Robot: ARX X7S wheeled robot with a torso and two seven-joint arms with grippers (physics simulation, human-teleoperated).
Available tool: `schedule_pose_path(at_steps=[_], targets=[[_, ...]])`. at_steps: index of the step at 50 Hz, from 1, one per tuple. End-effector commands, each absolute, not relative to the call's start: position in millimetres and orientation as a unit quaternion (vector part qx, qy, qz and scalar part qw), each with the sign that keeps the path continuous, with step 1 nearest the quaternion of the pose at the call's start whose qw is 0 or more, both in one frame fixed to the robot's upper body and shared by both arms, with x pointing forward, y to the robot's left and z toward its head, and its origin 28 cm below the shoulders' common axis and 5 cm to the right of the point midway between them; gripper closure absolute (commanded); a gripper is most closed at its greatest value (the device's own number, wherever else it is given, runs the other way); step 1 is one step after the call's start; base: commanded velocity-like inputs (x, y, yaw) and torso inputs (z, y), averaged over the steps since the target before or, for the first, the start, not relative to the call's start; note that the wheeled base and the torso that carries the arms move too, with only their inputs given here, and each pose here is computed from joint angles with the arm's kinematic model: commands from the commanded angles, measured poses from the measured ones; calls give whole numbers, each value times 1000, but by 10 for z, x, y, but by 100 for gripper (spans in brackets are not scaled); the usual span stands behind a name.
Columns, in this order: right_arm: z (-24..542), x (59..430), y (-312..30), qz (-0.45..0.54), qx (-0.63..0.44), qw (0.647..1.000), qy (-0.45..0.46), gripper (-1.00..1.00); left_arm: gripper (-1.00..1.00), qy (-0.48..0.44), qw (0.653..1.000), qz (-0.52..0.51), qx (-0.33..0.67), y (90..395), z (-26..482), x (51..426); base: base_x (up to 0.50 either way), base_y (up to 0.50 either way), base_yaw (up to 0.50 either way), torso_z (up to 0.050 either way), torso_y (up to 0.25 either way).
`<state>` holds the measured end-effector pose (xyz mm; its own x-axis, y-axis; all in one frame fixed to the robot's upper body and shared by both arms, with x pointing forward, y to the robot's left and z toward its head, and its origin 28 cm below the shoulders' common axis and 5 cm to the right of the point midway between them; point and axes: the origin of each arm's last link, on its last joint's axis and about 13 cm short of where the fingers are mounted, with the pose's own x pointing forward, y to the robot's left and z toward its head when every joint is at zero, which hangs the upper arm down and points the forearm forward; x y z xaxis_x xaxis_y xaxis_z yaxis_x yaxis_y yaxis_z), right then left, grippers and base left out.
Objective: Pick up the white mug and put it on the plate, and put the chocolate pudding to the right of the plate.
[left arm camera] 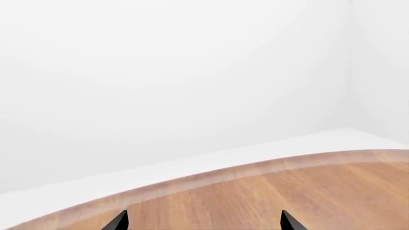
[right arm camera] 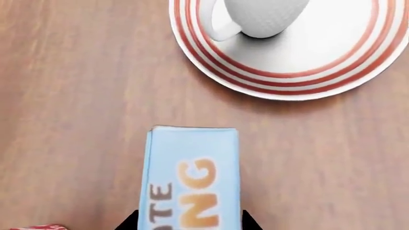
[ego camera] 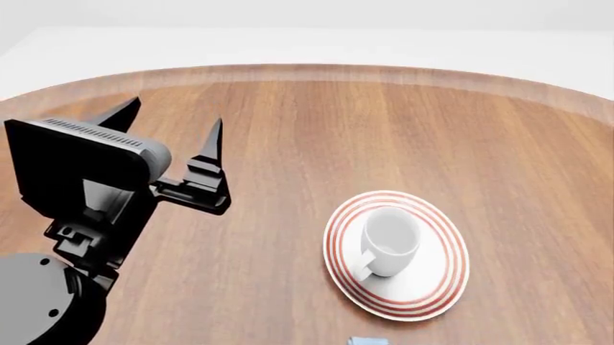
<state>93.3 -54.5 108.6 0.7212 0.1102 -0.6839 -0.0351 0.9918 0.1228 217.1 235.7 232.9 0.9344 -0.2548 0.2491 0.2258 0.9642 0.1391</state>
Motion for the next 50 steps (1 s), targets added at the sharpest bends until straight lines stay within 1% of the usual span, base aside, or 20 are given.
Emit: schedule_pose_path(at_steps=[1, 4, 7, 10, 12, 17, 25, 29, 39, 41, 43, 45, 50], targets=[[1120, 997, -537, 57, 66, 936, 340, 100, -100, -148, 979, -135, 47, 2326, 2364, 2194, 0, 0, 0, 0, 0], [1238, 1019, -558, 73, 60, 947, 307, 100, -100, -149, 979, -134, 47, 2331, 2373, 2188, 0, 0, 0, 0, 0], [1524, 1031, -630, 95, 61, 959, 261, 100, -100, -151, 978, -133, 51, 2336, 2402, 2165, 0, 0, 0, 0, 0], [1780, 1013, -702, 108, 74, 963, 236, 100, -100, -153, 978, -131, 50, 2337, 2419, 2149, 0, 0, 0, 0, 0], [1952, 990, -731, 139, 66, 965, 213, 100, -100, -153, 978, -132, 51, 2331, 2408, 2149, 0, 0, 0, 0, 0], [2148, 1006, -852, 151, 86, 958, 230, 100, -100, -153, 978, -132, 50, 2342, 2419, 2149, 0, 0, 0, 0, 0], [2403, 968, -1013, 157, 81, 961, 214, 100, -100, -156, 978, -130, 47, 2352, 2440, 2138, 0, 0, 0, 0, 0], [2543, 929, -1115, 156, 68, 967, 188, 100, -100, -157, 978, -128, 49, 2351, 2452, 2132, 0, 0, 0, 0, 0], [2767, 877, -1350, 97, 19, 984, 149, 100, -100, -155, 978, -129, 47, 2347, 2445, 2140, 0, 0, 0, 0, 0], [2853, 903, -1434, 62, 9, 990, 124, 100, -100, -155, 978, -128, 48, 2350, 2458, 2137, 0, 0, 0, 0, 0], [3044, 887, -1542, 24, -9, 997, 72, 100, -100, -157, 978, -127, 49, 2357, 2483, 2126, 0, 0, 0, 0, 0], [3143, 859, -1584, 7, -18, 999, 45, 100, -100, -159, 978, -126, 48, 2360, 2488, 2126, 0, 0, 0, 0, 0], [3271, 845, -1646, -28, -40, 999, 8, 100, -100, -160, 978, -127, 49, 2356, 2493, 2134, 0, 0, 0, 0, 0]])
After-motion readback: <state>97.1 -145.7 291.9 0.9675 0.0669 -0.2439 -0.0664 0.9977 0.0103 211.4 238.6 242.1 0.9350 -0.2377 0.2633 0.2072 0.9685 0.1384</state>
